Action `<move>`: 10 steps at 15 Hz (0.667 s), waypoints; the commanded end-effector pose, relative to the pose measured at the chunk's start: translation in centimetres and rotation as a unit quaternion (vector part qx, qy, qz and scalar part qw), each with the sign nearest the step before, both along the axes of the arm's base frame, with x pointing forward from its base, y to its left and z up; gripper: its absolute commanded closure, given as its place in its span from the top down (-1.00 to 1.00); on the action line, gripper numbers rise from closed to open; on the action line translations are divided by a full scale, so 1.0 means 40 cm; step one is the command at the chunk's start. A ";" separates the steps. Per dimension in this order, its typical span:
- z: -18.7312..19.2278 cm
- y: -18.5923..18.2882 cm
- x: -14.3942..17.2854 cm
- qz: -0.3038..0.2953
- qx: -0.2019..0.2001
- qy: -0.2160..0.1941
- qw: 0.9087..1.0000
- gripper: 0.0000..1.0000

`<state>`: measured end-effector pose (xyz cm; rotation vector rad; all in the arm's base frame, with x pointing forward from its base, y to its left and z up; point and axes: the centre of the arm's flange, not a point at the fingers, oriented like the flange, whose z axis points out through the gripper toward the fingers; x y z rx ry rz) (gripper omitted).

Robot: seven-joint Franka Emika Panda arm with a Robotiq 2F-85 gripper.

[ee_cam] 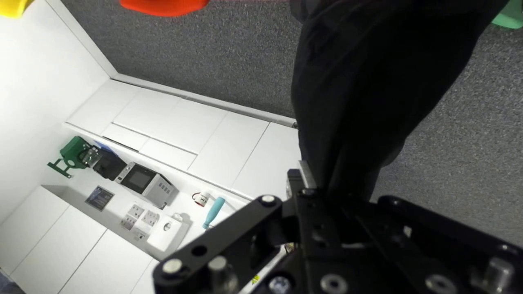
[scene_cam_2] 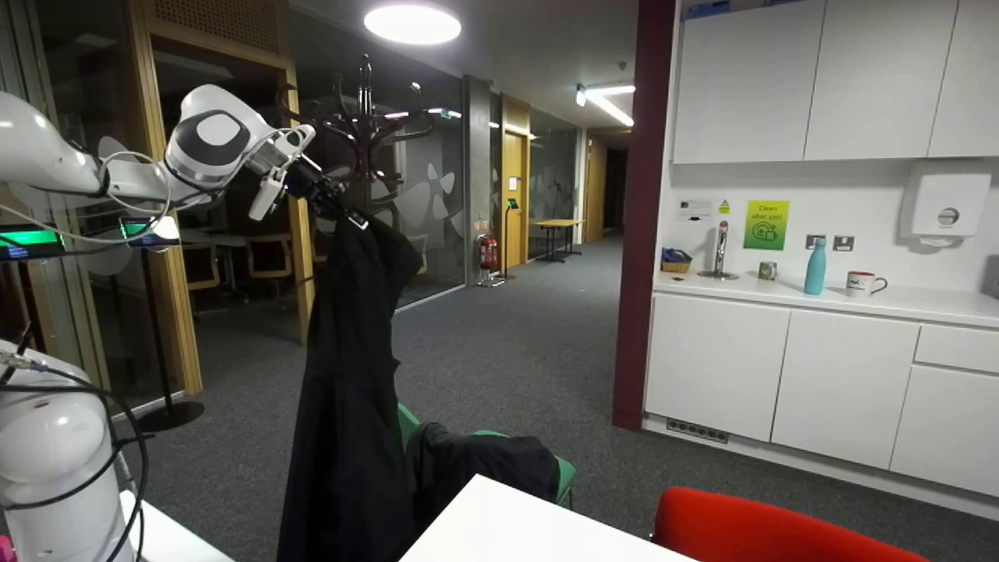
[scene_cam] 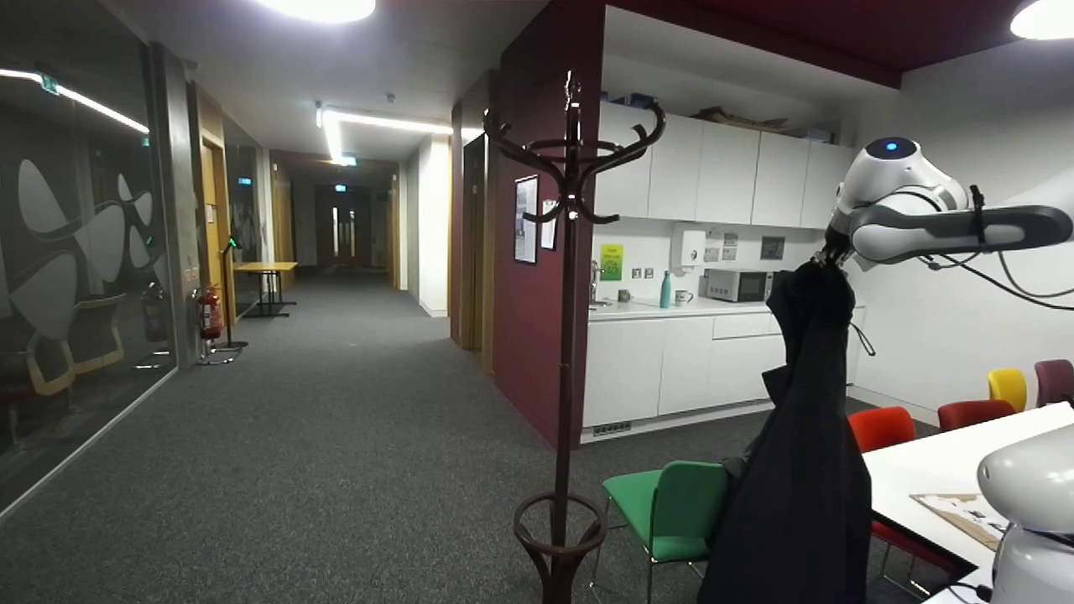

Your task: Hang the black hoodie on the backrest of the green chair.

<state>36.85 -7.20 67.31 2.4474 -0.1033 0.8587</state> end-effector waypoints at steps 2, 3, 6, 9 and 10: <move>0.093 -0.075 0.078 -0.020 -0.011 -0.029 0.999 -0.98; 0.104 -0.086 0.094 -0.022 -0.012 -0.033 0.999 -0.98; 0.120 -0.101 0.153 -0.018 -0.013 -0.054 0.998 -0.98; 0.110 -0.104 0.225 -0.017 0.001 -0.074 0.997 -0.98; 0.106 -0.109 0.247 -0.020 0.007 -0.079 0.997 -0.98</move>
